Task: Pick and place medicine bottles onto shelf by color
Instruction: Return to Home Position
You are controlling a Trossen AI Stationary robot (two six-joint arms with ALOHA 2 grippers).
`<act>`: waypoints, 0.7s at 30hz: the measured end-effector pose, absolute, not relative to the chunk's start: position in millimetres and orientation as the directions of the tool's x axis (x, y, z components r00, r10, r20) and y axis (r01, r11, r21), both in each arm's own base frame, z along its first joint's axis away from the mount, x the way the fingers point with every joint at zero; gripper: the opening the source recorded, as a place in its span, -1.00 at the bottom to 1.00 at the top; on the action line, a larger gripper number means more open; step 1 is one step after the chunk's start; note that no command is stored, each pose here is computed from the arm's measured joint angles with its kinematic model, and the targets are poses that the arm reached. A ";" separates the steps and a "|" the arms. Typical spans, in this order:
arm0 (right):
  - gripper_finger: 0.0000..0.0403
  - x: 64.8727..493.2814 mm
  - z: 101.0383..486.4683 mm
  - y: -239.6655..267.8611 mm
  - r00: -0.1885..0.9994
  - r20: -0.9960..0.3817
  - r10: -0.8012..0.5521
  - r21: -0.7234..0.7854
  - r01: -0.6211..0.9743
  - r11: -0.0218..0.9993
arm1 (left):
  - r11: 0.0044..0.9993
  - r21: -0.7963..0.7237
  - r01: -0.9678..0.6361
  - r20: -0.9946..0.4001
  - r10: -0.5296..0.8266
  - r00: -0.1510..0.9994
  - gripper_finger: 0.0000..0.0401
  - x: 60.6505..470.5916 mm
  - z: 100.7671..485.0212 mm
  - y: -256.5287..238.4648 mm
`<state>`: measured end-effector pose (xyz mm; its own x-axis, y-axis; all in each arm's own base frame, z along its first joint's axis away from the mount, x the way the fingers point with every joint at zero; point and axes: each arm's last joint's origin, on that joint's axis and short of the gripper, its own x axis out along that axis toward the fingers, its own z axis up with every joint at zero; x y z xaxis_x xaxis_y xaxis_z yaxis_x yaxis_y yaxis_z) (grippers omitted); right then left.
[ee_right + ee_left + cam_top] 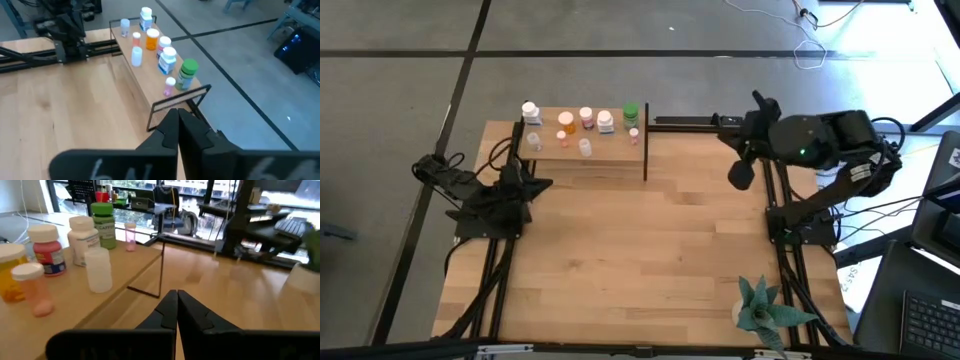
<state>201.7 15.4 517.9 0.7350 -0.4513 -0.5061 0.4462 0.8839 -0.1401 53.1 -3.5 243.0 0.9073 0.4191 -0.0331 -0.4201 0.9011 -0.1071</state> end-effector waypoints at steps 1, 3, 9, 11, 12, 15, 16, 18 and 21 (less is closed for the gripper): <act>-0.98 200.4 513.4 16.2 0.727 -0.510 -0.460 -0.141 0.457 0.878 | 0.901 -0.121 -0.417 -0.024 0.417 0.909 -1.00 54.9 241.6 -4.5; -0.99 196.9 506.1 17.7 0.728 -0.499 -0.470 -0.128 0.474 0.871 | 0.904 -0.135 -0.407 -0.013 0.409 0.912 -1.00 58.8 236.6 -6.9; -0.97 175.6 484.8 22.0 0.823 -0.383 -0.420 -0.025 0.445 0.895 | 0.925 -0.181 -0.333 0.050 0.347 0.937 -1.00 68.5 226.7 -13.6; -0.97 170.6 474.5 23.9 0.866 -0.326 -0.380 0.016 0.407 0.913 | 0.925 -0.181 -0.335 0.099 0.356 0.929 -1.00 72.5 222.8 -15.1; -0.97 168.0 469.4 24.7 0.886 -0.295 -0.359 0.033 0.385 0.923 | 0.927 -0.176 -0.330 0.133 0.354 0.926 -1.00 74.3 221.4 -15.7; -0.97 161.9 451.5 27.1 0.942 -0.195 -0.272 0.055 0.287 0.956 | 0.952 -0.127 -0.280 0.213 0.302 0.929 -1.00 79.3 213.3 -18.3; -0.97 160.1 445.3 27.3 0.956 -0.163 -0.245 0.057 0.257 0.965 | 0.957 -0.113 -0.268 0.230 0.288 0.930 -1.00 80.5 210.9 -18.7; -0.97 155.1 433.3 27.2 0.973 -0.116 -0.199 0.063 0.208 0.976 | 0.961 -0.101 -0.259 0.249 0.276 0.928 -1.00 82.0 207.1 -18.9; -0.97 138.4 419.8 23.7 0.984 -0.053 -0.168 0.098 0.172 0.980 | 0.958 -0.101 -0.268 0.242 0.285 0.927 -1.00 83.7 202.6 -18.1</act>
<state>138.4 23.7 419.8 0.9845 -0.1675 -0.0527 0.1721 0.9802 0.0983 83.7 -18.1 202.6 0.9275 0.2851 0.2420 -0.2683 0.9581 -0.1006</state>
